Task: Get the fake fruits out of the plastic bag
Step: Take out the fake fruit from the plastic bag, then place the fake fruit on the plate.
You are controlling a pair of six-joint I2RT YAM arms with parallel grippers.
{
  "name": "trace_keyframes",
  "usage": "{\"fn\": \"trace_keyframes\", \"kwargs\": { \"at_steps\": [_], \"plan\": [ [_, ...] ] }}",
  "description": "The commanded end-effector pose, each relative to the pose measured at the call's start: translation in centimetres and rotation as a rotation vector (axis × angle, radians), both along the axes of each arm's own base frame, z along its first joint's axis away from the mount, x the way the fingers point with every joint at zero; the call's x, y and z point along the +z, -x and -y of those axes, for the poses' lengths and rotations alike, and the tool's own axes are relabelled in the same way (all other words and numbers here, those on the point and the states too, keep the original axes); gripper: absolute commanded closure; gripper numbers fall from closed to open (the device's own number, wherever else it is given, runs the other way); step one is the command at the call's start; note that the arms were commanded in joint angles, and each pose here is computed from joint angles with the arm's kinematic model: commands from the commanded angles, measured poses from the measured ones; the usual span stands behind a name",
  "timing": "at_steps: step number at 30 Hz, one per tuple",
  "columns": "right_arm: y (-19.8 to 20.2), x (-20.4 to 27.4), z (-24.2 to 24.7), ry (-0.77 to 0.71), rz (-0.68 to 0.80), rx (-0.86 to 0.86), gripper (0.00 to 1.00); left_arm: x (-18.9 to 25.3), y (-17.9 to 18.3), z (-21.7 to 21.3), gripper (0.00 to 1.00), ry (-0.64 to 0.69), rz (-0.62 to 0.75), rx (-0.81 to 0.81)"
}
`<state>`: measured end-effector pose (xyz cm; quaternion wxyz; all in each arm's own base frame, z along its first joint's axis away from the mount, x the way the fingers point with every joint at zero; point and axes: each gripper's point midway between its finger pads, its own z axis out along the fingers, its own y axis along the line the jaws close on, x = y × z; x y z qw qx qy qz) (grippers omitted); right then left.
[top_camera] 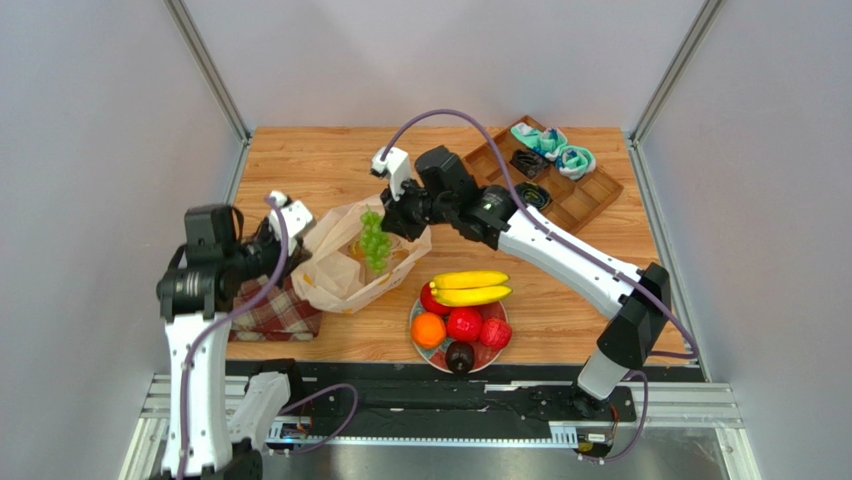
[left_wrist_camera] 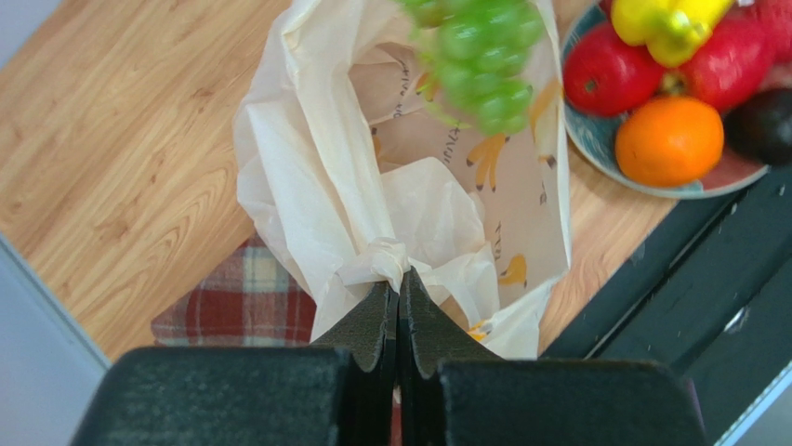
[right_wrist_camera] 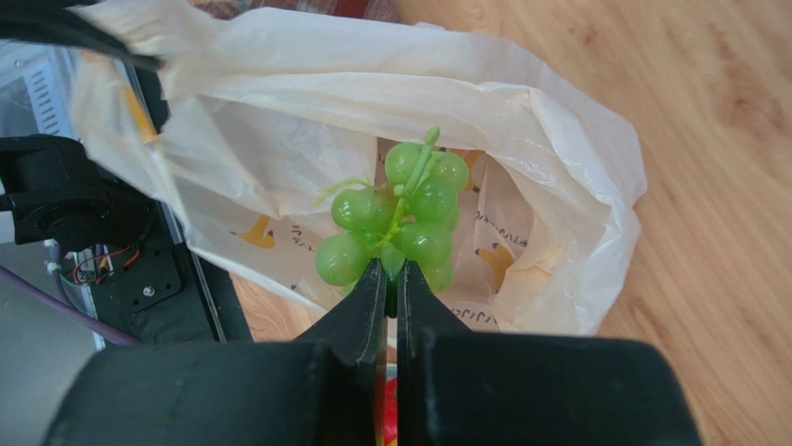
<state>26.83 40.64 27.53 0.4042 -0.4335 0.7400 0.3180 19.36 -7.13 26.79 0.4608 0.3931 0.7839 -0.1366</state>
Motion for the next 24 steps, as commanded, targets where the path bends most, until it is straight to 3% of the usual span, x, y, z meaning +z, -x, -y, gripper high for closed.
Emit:
{"fn": "trace_keyframes", "kwargs": {
  "at_steps": [1, 4, 6, 7, 10, 16, 24],
  "plan": [
    [0.1, 9.2, 4.4, -0.104, 0.181, 0.02, 1.0, 3.7, -6.8, 0.5, 1.0, 0.114, 0.039, 0.049],
    [1.3, 9.4, 6.6, -0.079, 0.24, 0.052, 1.0, 4.0, -10.0, 0.5, 0.97, 0.157, -0.021, 0.103],
    [2.2, 7.5, 7.7, -0.038, 0.243, 0.079, 1.0, 3.5, -11.5, 0.4, 0.79, 0.182, -0.075, 0.143],
    [3.2, 8.1, 8.5, -0.05, 0.259, 0.085, 1.0, 3.9, -11.9, 0.5, 0.59, 0.192, -0.068, 0.146],
    [4.9, 6.7, 10.4, -0.029, 0.239, 0.085, 1.0, 3.7, -12.3, 0.5, 0.44, 0.207, -0.067, 0.17],
    [8.7, 4.0, 13.2, 0.028, 0.188, 0.165, 1.0, 2.5, -11.0, 0.0, 0.37, 0.189, -0.07, 0.202],
    [11.9, -0.4, 14.6, 0.092, 0.087, 0.272, 1.0, 2.0, -10.1, -0.2, 0.37, 0.175, -0.063, 0.213]
  ]
}}
